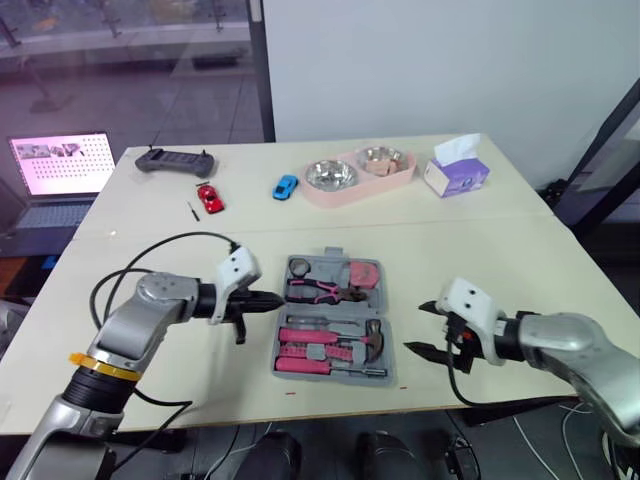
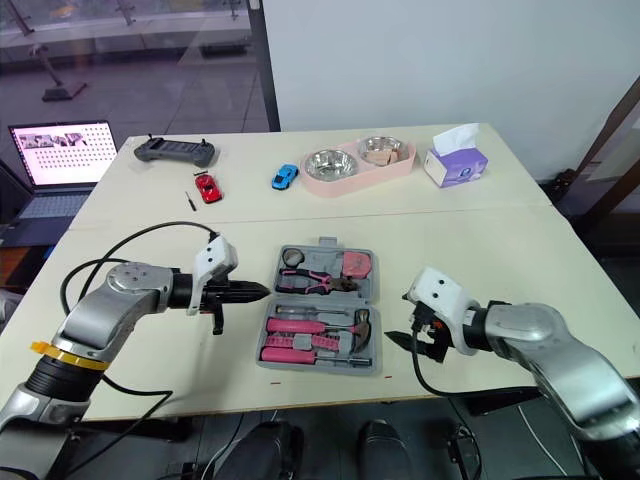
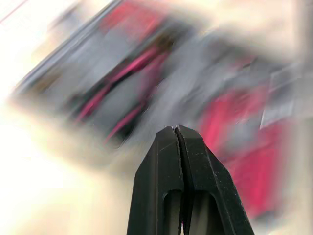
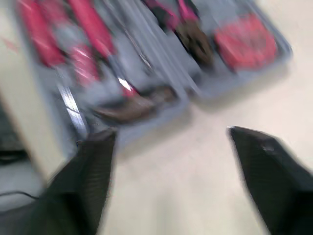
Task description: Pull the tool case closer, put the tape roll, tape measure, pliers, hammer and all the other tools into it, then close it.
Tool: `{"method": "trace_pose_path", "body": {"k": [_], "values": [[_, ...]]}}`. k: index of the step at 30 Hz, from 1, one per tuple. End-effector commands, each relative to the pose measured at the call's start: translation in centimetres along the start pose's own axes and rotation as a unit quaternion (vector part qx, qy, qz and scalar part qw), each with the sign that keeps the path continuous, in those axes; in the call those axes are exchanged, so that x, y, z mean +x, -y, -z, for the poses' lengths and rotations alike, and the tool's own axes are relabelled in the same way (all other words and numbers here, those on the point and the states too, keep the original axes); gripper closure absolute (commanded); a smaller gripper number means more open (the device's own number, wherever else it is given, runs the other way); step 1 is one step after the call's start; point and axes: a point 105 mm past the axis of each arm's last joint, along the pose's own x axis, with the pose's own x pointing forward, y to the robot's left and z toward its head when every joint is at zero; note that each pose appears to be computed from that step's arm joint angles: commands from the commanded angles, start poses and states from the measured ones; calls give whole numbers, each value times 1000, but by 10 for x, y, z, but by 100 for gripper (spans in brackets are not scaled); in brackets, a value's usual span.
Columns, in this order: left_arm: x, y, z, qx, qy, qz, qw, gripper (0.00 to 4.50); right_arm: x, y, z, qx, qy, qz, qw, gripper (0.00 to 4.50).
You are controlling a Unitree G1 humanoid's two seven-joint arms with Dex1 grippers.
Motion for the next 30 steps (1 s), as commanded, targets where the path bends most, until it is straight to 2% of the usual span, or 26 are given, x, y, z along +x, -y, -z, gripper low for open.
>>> {"method": "trace_pose_path", "body": {"k": [1, 4, 8, 11, 16, 22, 27, 30], "values": [[22, -8, 6, 25, -5, -21, 999, 450, 15, 14, 6, -26, -46, 14, 998, 298], [45, -1, 6, 39, -5, -6, 999, 450, 29, 16, 6, -44, -65, -10, 997, 447], [57, 4, 4, 46, 1, 3, 999, 450, 44, 23, 4, -69, -87, -9, 994, 447], [68, 18, 6, 60, -8, 34, 998, 450, 54, 20, -2, -80, -87, -29, 993, 447], [78, 37, 9, 65, -17, 65, 996, 450, 66, 7, -23, -104, -57, -57, 991, 447], [80, 48, 12, 65, -23, 73, 995, 450, 77, -3, -39, -121, -44, -76, 989, 447], [75, 63, 9, 48, -10, 96, 994, 450, 77, -14, -40, -129, -42, -97, 986, 447], [70, 73, 15, 47, -18, 105, 993, 450, 75, -22, -39, -141, -42, -113, 983, 447]]}}
